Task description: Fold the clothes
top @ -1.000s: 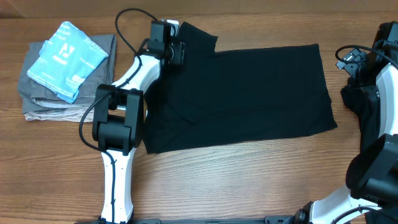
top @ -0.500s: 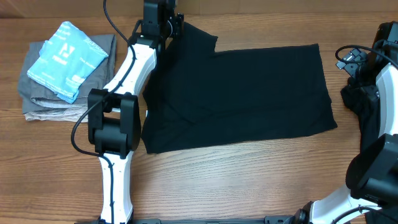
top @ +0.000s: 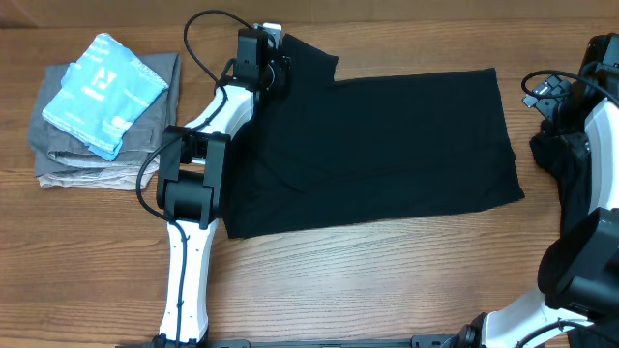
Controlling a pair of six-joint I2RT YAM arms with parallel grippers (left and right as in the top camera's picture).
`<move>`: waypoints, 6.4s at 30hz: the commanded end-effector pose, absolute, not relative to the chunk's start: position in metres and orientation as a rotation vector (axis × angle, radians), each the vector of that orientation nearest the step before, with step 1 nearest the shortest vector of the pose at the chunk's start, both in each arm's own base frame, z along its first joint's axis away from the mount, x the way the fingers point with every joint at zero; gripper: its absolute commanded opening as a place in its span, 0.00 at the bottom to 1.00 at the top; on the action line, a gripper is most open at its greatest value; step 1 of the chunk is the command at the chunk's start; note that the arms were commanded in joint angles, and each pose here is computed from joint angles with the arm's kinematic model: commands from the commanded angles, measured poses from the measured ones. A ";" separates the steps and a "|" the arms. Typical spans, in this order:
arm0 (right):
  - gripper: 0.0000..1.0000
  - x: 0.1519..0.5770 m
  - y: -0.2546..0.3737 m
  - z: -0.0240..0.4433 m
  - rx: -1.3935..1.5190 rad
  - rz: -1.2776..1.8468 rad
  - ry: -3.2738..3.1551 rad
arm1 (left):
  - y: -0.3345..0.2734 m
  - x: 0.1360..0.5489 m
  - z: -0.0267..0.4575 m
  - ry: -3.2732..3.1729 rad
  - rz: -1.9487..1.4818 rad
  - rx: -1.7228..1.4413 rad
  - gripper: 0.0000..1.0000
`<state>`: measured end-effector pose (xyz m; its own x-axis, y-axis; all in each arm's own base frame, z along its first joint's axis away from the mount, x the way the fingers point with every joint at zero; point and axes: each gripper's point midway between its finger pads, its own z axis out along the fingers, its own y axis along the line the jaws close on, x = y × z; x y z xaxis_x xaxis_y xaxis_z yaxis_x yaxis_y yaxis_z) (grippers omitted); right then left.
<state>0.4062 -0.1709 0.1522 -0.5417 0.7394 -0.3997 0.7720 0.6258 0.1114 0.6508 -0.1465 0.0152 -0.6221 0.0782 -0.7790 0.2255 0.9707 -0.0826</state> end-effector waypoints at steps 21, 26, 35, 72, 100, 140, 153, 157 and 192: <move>1.00 0.409 -0.172 0.161 1.186 -0.117 2.416 | -0.147 0.642 0.016 2.337 -0.186 0.246 0.04; 1.00 0.409 -0.172 0.161 1.186 -0.117 2.416 | -0.147 0.640 0.033 2.381 -0.181 0.253 0.04; 1.00 0.409 -0.172 0.161 1.186 -0.117 2.416 | -0.140 0.634 0.042 2.440 -0.138 0.243 0.04; 0.63 0.502 -0.133 0.151 0.349 0.154 2.429 | -0.139 0.632 0.043 2.454 -0.139 0.228 0.04; 0.87 0.597 -0.124 0.036 -0.075 -0.218 2.322 | -0.137 0.621 0.035 2.507 -0.131 0.233 0.04; 0.32 0.598 -0.121 0.011 0.012 0.006 2.336 | -0.135 0.617 0.031 2.532 -0.118 0.237 0.04; 0.04 0.597 -0.105 0.033 -0.027 0.123 2.329 | -0.137 0.612 0.062 2.515 -0.140 0.242 0.04; 0.04 0.593 -0.100 0.058 -0.042 0.175 2.321 | -0.134 0.602 0.087 2.521 -0.139 0.242 0.04; 0.04 0.413 -0.105 0.140 0.480 0.482 2.751 | -0.133 0.403 0.149 3.150 -0.207 -0.023 0.04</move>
